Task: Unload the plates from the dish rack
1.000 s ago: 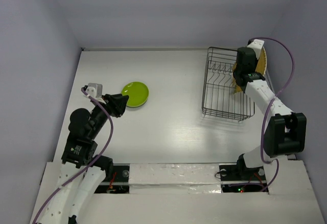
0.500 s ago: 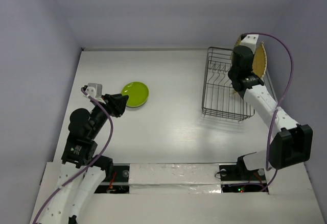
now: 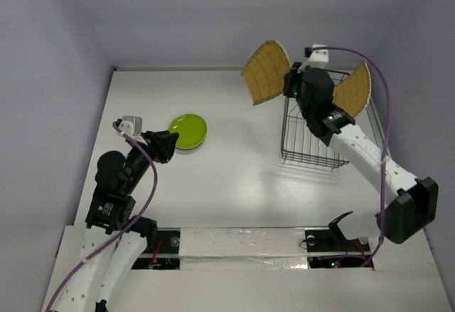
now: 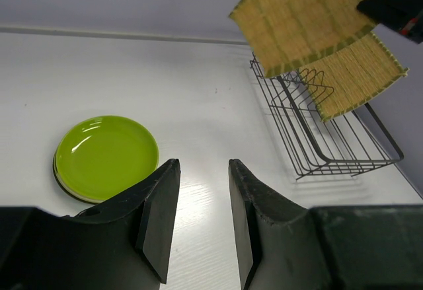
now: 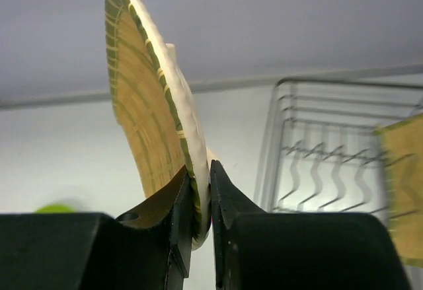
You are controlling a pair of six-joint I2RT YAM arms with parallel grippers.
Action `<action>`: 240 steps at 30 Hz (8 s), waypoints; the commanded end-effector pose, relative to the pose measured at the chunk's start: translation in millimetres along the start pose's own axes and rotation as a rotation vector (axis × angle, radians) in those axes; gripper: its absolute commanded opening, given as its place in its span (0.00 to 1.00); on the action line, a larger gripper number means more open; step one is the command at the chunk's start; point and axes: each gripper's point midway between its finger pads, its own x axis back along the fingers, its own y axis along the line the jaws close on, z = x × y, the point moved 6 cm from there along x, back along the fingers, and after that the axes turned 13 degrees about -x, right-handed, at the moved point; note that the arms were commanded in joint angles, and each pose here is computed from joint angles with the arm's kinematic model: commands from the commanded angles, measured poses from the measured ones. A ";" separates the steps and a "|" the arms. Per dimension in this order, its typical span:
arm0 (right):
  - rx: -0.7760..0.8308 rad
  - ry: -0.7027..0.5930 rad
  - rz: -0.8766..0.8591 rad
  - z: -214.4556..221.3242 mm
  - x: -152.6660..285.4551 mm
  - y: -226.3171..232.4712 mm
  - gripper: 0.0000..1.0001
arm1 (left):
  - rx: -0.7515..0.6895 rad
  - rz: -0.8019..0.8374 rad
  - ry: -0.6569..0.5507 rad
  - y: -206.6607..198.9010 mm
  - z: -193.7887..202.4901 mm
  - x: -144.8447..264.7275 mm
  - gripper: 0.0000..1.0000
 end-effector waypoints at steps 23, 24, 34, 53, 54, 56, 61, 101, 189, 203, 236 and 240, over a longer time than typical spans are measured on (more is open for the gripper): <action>-0.079 0.808 -0.666 199.2 69.6 40.3 0.00 | -0.017 0.020 -0.065 -4.3 -20.5 0.3 0.32; -0.083 0.834 -0.657 208.7 68.0 37.6 0.00 | -0.017 0.018 -0.063 -4.1 -20.3 -0.1 0.32; -0.003 0.839 -0.411 238.8 40.2 15.1 0.25 | -0.015 0.022 -0.054 -4.0 -18.7 -2.2 0.32; -0.051 0.571 -0.482 147.6 52.6 45.8 0.31 | -0.017 0.030 -0.060 -5.2 -19.5 -1.1 0.32; -0.052 0.542 -0.502 136.0 55.4 49.7 0.20 | -0.017 0.030 -0.060 -5.2 -19.5 -1.1 0.32; -0.056 0.428 -0.431 104.0 54.5 48.8 0.00 | -0.017 0.033 -0.067 -5.8 -20.8 0.5 0.32; -0.085 0.169 -0.093 45.7 41.9 0.6 0.00 | -0.019 0.029 -0.085 -6.2 -23.2 4.8 0.09; -0.112 -0.167 0.720 -10.6 -13.3 -255.9 0.46 | -0.027 0.119 -0.165 -28.5 -35.9 32.4 0.29; -0.463 0.648 -0.619 165.2 98.6 65.3 0.00 | -0.031 -0.049 -0.106 -2.4 -27.6 11.8 0.30; -0.474 0.708 -0.461 203.3 86.0 19.4 0.00 | -0.031 -0.036 -0.100 -3.7 -26.8 10.2 0.30; -0.338 0.265 -0.723 55.9 150.7 40.4 0.00 | -0.035 0.046 -0.126 -13.3 -30.3 15.5 0.48; -0.334 -0.001 -0.711 -7.3 195.8 16.8 0.31 | -0.042 0.050 -0.149 -14.5 -35.3 19.3 0.61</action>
